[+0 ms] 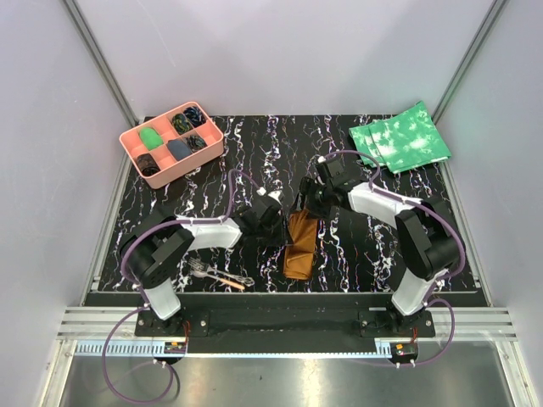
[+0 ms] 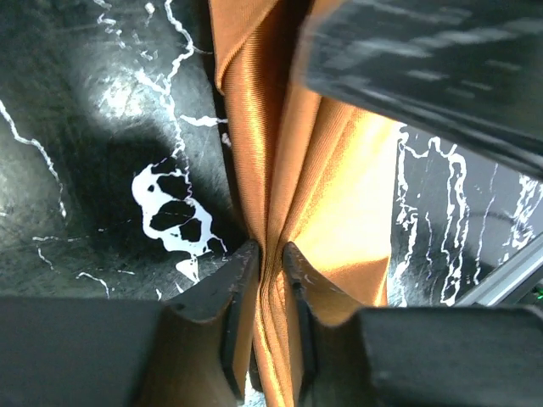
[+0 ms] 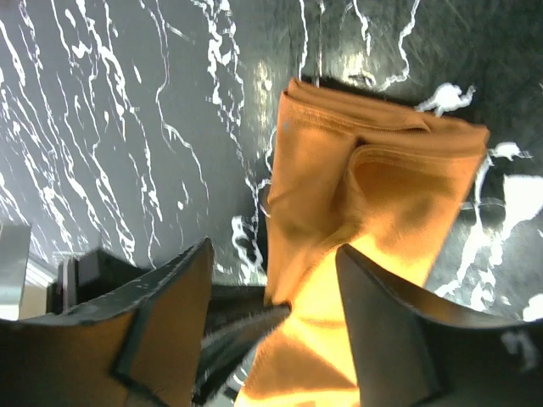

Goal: Fold the napkin into a case and place the utensils inside
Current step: Fold the 2/3-rectangle-folded napkin at the center of the board.

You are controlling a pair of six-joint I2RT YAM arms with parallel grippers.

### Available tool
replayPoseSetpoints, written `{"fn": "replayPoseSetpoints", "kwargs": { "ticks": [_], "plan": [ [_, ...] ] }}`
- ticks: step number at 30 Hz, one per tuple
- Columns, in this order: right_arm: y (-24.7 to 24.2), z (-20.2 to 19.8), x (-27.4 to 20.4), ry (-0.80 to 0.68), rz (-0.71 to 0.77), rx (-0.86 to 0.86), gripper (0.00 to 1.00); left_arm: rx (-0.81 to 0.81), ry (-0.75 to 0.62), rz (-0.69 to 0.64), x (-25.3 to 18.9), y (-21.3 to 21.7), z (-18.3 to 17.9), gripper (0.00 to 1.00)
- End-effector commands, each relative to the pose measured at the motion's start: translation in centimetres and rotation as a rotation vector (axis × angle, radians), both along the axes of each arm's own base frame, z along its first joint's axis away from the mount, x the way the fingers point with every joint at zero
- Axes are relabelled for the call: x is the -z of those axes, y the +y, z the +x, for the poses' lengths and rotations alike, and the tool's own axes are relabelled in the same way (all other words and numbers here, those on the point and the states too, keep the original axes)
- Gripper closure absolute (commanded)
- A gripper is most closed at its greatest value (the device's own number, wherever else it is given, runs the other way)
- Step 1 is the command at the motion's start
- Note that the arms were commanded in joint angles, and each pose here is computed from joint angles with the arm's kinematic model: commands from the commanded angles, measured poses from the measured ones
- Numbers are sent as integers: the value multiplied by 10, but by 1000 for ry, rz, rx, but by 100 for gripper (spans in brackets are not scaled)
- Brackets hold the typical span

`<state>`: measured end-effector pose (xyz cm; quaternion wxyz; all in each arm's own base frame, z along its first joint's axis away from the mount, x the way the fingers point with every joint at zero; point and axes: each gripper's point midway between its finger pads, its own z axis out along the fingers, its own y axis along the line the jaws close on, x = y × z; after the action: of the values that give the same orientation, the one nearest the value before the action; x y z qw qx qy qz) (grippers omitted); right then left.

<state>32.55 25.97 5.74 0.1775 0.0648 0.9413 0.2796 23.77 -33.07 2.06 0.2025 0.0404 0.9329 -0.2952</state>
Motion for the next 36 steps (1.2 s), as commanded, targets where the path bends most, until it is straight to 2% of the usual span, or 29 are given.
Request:
{"fn": "replayPoseSetpoints", "kwargs": {
  "ticks": [1, 5, 11, 13, 15, 16, 19, 22, 25, 27, 30, 35, 36],
  "plan": [
    [-15, -7, -22, -69, -57, -35, 29, -69, 15, -45, -2, 1, -5, 80],
    [-23, -5, -24, -104, -85, -27, 25, -94, 17, -52, -2, -3, -10, 83],
    [-11, 0, -21, -122, -47, -99, 31, -124, 28, -75, -6, -17, -21, 84],
    [-6, -2, -15, -124, -24, -131, 39, -139, 26, -109, -10, -23, -21, 84],
    [-1, 0, -12, -136, -4, -153, 43, -145, 30, -124, -12, -27, -22, 84],
    [0, 1, -12, -142, 4, -159, 49, -144, 28, -135, -14, -30, -22, 82],
    [8, 2, -11, -148, 38, -190, 57, -138, 39, -154, -14, -35, -23, 76],
    [10, 0, -7, -136, 43, -202, 64, -130, 39, -156, -18, -36, -24, 73],
    [7, -1, -7, -149, 30, -202, 65, -120, 21, -163, -28, -33, -21, 62],
    [4, -2, -8, -161, 20, -213, 61, -134, 4, -165, -35, -26, -13, 59],
    [2, -3, -4, -171, 3, -234, 57, -171, -33, -170, -51, -9, 2, 62],
    [0, 0, -2, -201, -25, -257, 59, -248, -119, -129, -78, 29, 40, 68],
    [0, 0, -1, -208, -32, -260, 60, -258, -110, -96, -76, 37, 41, 72]
  ]
}}
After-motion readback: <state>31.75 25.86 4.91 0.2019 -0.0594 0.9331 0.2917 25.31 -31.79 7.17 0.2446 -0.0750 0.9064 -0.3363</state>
